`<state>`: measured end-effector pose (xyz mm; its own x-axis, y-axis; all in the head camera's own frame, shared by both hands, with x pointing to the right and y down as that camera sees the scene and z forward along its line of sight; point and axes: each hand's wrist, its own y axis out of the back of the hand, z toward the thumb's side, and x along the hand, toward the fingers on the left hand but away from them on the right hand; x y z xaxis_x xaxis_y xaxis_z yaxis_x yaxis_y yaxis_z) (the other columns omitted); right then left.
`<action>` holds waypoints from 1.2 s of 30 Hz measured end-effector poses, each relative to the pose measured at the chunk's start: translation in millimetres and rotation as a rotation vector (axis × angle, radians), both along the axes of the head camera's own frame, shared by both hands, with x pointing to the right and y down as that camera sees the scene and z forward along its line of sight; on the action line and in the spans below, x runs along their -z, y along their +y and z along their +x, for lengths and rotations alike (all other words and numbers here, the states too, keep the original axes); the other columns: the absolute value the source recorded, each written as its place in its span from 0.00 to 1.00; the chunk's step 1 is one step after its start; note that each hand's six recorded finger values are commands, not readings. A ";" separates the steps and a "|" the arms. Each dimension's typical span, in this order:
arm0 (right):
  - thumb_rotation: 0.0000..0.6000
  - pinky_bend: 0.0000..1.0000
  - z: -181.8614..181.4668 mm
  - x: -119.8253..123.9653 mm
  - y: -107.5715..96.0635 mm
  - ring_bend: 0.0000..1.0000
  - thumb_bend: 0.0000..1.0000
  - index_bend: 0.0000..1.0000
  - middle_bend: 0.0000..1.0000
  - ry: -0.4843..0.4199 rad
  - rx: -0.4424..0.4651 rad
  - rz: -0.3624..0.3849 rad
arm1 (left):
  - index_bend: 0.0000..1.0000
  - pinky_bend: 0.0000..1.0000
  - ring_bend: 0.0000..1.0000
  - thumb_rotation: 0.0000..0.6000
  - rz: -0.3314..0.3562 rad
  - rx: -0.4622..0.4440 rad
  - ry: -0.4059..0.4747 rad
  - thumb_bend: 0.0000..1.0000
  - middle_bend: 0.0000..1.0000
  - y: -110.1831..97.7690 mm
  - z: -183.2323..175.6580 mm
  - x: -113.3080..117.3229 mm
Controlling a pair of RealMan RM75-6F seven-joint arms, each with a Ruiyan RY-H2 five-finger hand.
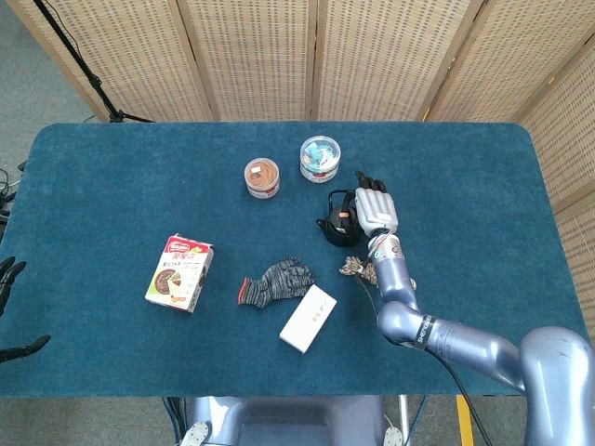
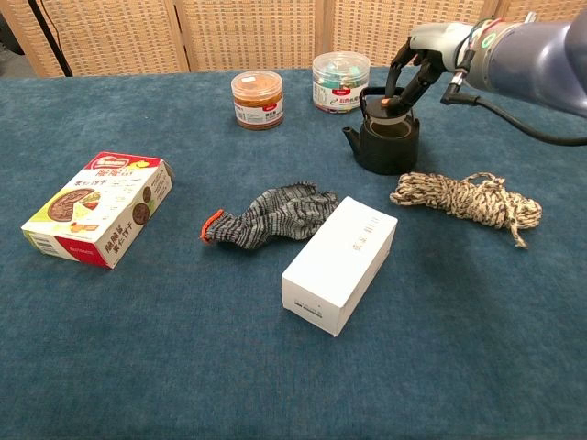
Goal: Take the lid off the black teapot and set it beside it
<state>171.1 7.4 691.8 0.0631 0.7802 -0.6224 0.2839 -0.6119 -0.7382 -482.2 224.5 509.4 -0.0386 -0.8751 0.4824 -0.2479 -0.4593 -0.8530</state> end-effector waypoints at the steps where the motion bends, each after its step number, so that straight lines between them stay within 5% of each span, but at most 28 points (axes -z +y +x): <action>1: 1.00 0.00 0.9 4.4 -0.8 0.00 0.49 0.59 0.00 -0.004 0.002 0.009 | 0.00 0.00 0.00 1.00 0.001 0.000 0.002 0.00 0.00 0.2 0.0 0.4; 11: 1.00 0.00 44.9 36.8 3.7 0.00 0.49 0.59 0.00 0.008 0.011 0.103 | 0.00 0.00 0.00 1.00 0.009 -0.013 0.017 0.00 0.00 3.9 1.0 4.4; 24: 1.00 0.00 106.7 -20.4 37.6 0.00 0.49 0.58 0.00 0.054 -0.033 0.007 | 0.00 0.00 0.00 1.00 -0.006 -0.025 0.014 0.00 0.00 7.1 5.3 1.2; 26: 1.00 0.00 110.8 -31.3 42.0 0.00 0.49 0.52 0.00 0.059 -0.036 -0.010 | 0.00 0.00 0.00 1.00 -0.008 -0.021 0.014 0.00 0.00 6.4 4.8 0.6; 30: 1.00 0.00 111.8 -44.2 50.0 0.00 0.46 0.25 0.00 0.043 -0.029 -0.041 | 0.00 0.00 0.00 1.00 -0.014 -0.014 0.012 0.00 0.00 5.5 3.7 -0.3; 36: 1.00 0.00 113.5 -35.9 49.8 0.00 0.45 0.19 0.00 0.029 -0.019 0.005 | 0.00 0.00 0.00 1.00 -0.016 -0.016 0.015 0.00 0.00 5.1 4.0 0.0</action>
<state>284.6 57.2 727.7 0.0297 0.7841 -0.6200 0.2738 -0.6029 -0.7493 -478.2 229.6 509.4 -0.0177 -0.8676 0.4970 -0.2534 -0.4769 -0.8416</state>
